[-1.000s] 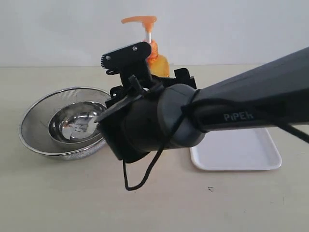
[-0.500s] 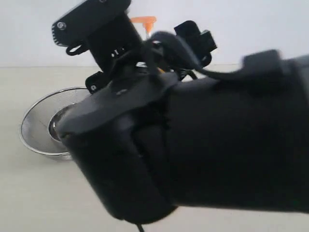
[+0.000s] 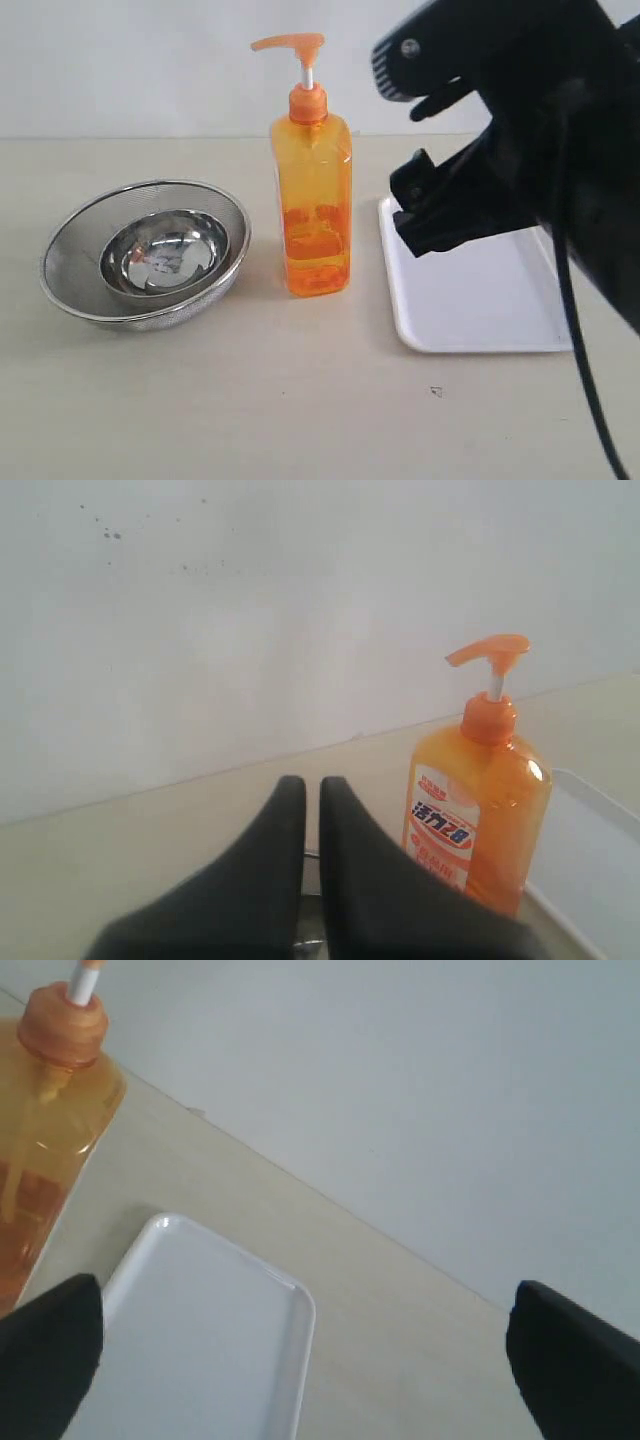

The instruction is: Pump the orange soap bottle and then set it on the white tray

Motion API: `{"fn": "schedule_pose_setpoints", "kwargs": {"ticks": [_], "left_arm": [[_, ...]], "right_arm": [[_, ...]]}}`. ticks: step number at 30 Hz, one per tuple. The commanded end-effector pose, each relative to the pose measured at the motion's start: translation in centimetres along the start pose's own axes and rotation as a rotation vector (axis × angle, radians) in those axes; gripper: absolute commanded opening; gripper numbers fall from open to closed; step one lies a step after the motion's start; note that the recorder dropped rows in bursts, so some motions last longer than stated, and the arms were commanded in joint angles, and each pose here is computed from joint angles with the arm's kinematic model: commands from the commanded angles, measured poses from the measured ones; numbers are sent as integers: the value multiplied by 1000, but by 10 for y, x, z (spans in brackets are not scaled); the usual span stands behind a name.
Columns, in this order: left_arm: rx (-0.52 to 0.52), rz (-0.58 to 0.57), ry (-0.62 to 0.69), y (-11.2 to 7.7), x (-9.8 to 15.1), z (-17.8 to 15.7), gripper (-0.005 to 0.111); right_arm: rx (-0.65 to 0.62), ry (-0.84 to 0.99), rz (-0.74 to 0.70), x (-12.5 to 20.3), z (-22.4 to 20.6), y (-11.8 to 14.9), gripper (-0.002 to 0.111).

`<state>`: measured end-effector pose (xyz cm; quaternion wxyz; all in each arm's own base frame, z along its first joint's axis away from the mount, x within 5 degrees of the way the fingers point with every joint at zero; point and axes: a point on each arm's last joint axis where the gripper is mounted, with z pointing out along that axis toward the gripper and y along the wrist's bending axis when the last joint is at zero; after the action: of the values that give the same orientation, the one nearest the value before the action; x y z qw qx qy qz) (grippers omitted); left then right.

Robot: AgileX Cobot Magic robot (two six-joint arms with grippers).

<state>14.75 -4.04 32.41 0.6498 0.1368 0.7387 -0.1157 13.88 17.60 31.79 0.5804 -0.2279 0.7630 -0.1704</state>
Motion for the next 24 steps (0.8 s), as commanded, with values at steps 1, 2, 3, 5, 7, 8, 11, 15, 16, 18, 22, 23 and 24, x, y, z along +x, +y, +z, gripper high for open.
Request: {"fn": "schedule_pose_setpoints", "kwargs": {"ticks": [1,2,3,5,7,8,11,15,16,18,22,23,24], "left_arm": [[-8,-5,-10,0,-1,-2,5],[-8,-5,-10,0,-1,-2,5],[-8,-5,-10,0,-1,-2,5],[-8,-5,-10,0,-1,-2,5],[-8,-5,-10,0,-1,-2,5],[-8,-5,-10,0,-1,-2,5],[-8,-5,-10,0,-1,-2,5],[-8,-5,-10,0,-1,-2,5],[-8,-5,-10,0,-1,-2,5],[-8,-5,-10,0,-1,-2,5],[9,-5,-7,-1,-1,-2,5],[17,-4,-6,-2,-1,-2,5],[19,-4,-6,-2,-1,-2,5]], "right_arm": [[6,-3,17,3,-1,-4,105],[5,-4,23,3,-1,-4,105],[5,-4,38,3,-1,-4,105],[5,-5,88,3,-1,-4,105],[4,-5,135,3,-1,-4,105],[4,-5,160,3,-1,-4,105],[4,-5,283,3,-1,-4,105],[4,-5,369,3,-1,-4,105],[4,-5,376,3,-1,-4,105],[4,-5,404,3,-1,-4,105],[4,-5,406,3,-1,-4,105],[4,-5,406,3,-1,-4,105],[4,-5,406,3,-1,-4,105]]}}
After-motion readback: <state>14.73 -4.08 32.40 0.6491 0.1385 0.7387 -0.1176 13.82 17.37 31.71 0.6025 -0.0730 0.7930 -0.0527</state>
